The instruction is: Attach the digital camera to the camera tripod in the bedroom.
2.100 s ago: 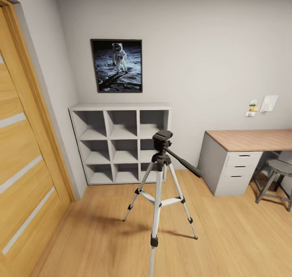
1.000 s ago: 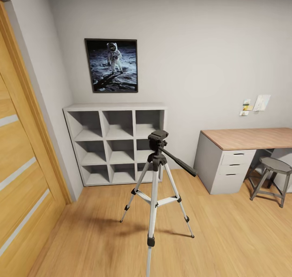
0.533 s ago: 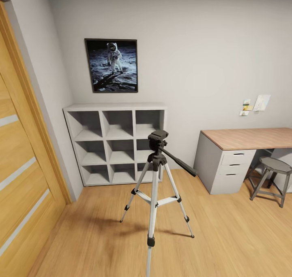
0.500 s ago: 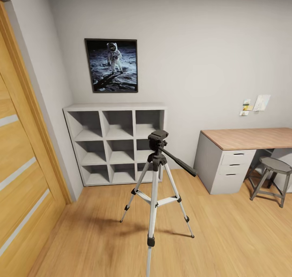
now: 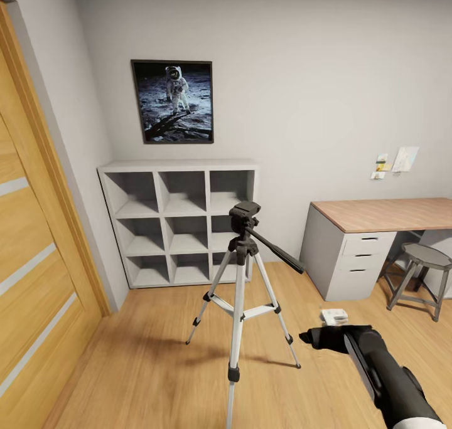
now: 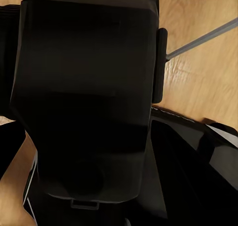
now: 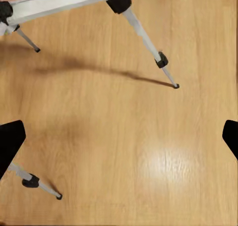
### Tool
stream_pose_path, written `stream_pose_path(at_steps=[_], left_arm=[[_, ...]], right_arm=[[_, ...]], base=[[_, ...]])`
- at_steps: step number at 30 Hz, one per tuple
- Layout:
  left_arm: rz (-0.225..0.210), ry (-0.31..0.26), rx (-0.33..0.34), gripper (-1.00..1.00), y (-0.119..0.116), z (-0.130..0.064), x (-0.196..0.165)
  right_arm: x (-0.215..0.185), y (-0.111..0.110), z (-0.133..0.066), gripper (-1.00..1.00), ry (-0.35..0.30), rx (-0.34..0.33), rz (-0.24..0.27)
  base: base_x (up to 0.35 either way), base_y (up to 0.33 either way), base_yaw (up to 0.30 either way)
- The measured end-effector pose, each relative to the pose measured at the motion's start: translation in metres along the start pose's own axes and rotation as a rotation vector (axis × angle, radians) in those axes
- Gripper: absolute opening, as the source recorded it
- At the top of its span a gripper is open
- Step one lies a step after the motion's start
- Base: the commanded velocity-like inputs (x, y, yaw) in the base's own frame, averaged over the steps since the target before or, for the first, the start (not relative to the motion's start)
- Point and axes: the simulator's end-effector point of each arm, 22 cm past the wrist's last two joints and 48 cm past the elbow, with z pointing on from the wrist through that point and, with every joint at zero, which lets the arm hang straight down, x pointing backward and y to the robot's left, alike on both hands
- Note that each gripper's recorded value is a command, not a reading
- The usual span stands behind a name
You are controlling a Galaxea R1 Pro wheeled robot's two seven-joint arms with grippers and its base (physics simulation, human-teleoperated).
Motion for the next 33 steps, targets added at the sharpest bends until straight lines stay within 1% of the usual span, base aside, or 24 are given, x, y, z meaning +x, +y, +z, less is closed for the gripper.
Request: stream_pose_path(at_steps=[2, 3, 4, 6, 7, 10, 12, 13, 14, 17, 19, 26, 30, 31, 33], left_arm=[[0.0, 0.0, 0.0, -1.0, 0.0, 0.0, 0.0], [0.0, 0.0, 0.0, -1.0, 0.0, 0.0, 0.0], [0.0, 0.0, 0.0, -1.0, 0.0, 0.0, 0.0], [0.0, 0.0, 0.0, -1.0, 0.0, 0.0, 0.0], [0.0, 0.0, 0.0, -1.0, 0.0, 0.0, 0.0], [0.0, 0.0, 0.0, -1.0, 0.0, 0.0, 0.0], [0.0, 0.0, 0.0, -1.0, 0.0, 0.0, 0.0], [0.0, 0.0, 0.0, -1.0, 0.0, 0.0, 0.0], [0.0, 0.0, 0.0, -1.0, 0.0, 0.0, 0.0], [0.0, 0.0, 0.0, -1.0, 0.0, 0.0, 0.0], [0.0, 0.0, 0.0, -1.0, 0.0, 0.0, 0.0], [0.0, 0.0, 0.0, -1.0, 0.0, 0.0, 0.0], [0.0, 0.001, 0.0, -1.0, 0.0, 0.0, 0.001], [-0.001, 0.001, 0.001, -1.0, 0.0, 0.0, 0.001], [-0.001, 0.002, 0.0, -1.0, 0.0, 0.0, 0.002]], right_arm=[[-0.037, 0.0, -0.004, 1.0, -0.04, -0.004, 0.009], [-0.046, -0.001, -0.005, 1.0, -0.049, -0.004, 0.01], [-0.075, 0.004, -0.006, 1.0, -0.071, -0.015, 0.017], [-0.092, 0.011, -0.006, 1.0, -0.086, -0.027, 0.019], [-0.109, 0.026, -0.005, 1.0, -0.096, -0.054, 0.027], [-0.132, 0.055, -0.004, 1.0, -0.111, -0.105, 0.025], [-0.143, 0.07, -0.01, 1.0, -0.132, -0.149, 0.004], [-0.147, 0.073, -0.012, 1.0, -0.141, -0.157, -0.004], [-0.155, 0.08, -0.018, 1.0, -0.16, -0.172, -0.022], [-0.171, 0.091, -0.031, 1.0, -0.203, -0.19, -0.062], [-0.177, 0.094, -0.036, 1.0, -0.219, -0.195, -0.077], [-0.18, 0.097, -0.039, 1.0, -0.228, -0.207, -0.081], [-0.174, 0.092, -0.036, 1.0, -0.214, -0.202, -0.112], [-0.174, 0.098, -0.037, 1.0, -0.212, -0.212, -0.118], [-0.177, 0.102, -0.039, 1.0, -0.22, -0.22, -0.112]], base=[[0.0, 0.0, 0.0], [0.0, 0.0, 0.0], [0.0, 0.0, 0.0], [0.0, 0.0, 0.0], [0.0, 0.0, 0.0], [0.0, 0.0, 0.0], [0.0, 0.0, 0.0], [0.0, 0.0, 0.0], [0.0, 0.0, 0.0], [0.0, 0.0, 0.0], [0.0, 0.0, 0.0], [0.0, 0.0, 0.0], [0.0, 0.0, 0.0], [0.0, 0.0, 0.0], [0.0, 0.0, 0.0]])
